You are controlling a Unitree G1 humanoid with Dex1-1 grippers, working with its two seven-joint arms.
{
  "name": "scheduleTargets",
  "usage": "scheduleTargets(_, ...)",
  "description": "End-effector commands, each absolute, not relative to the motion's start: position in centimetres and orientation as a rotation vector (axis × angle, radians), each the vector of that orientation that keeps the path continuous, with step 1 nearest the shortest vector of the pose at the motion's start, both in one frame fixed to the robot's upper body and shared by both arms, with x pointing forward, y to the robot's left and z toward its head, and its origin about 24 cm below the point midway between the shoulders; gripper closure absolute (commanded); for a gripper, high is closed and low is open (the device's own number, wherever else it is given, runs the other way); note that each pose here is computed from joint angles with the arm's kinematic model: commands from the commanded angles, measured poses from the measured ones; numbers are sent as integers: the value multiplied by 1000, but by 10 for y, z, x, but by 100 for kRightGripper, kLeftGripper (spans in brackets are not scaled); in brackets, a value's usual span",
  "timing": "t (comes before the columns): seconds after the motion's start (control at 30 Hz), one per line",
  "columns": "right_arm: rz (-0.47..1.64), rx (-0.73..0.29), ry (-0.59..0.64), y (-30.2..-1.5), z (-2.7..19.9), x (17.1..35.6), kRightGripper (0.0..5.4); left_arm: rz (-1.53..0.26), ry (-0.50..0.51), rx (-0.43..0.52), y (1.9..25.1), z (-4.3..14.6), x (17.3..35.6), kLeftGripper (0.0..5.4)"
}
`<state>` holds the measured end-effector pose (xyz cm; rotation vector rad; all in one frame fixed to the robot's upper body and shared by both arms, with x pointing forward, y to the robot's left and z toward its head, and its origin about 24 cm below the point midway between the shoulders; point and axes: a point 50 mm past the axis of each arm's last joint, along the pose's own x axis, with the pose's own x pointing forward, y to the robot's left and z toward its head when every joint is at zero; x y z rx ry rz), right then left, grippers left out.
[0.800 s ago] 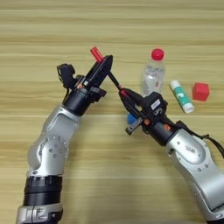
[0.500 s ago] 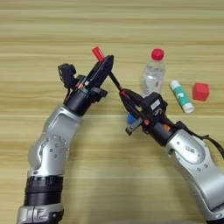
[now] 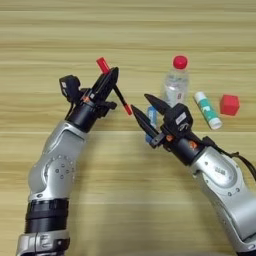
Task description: Move the objects on the table
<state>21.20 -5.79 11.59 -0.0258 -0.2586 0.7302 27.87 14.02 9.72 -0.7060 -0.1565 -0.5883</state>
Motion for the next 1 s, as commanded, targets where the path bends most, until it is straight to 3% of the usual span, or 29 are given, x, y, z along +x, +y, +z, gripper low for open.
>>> scheduleTargets(0.03, 667, -11, -324, -68, 126, 214, 284, -544, -148, -649, 144, 97, 285, 494)
scheduleTargets(0.17, 547, -32, -393, -83, 134, 220, 240, -491, -104, -610, 148, 89, 290, 494)
scheduleTargets(0.33, 250, -91, -428, -123, 139, 239, 184, -425, -50, -569, 154, 80, 295, 494)
scheduleTargets(0.6, -234, -115, -250, -196, 119, 266, 101, -379, 14, -542, 158, 71, 297, 494)
scheduleTargets(0.87, -352, -118, -44, -225, 90, 281, 7, -372, 50, -554, 158, 67, 298, 494)
scheduleTargets(1.0, -338, -109, 10, -226, 80, 287, 0, -365, 68, -547, 158, 64, 298, 494)
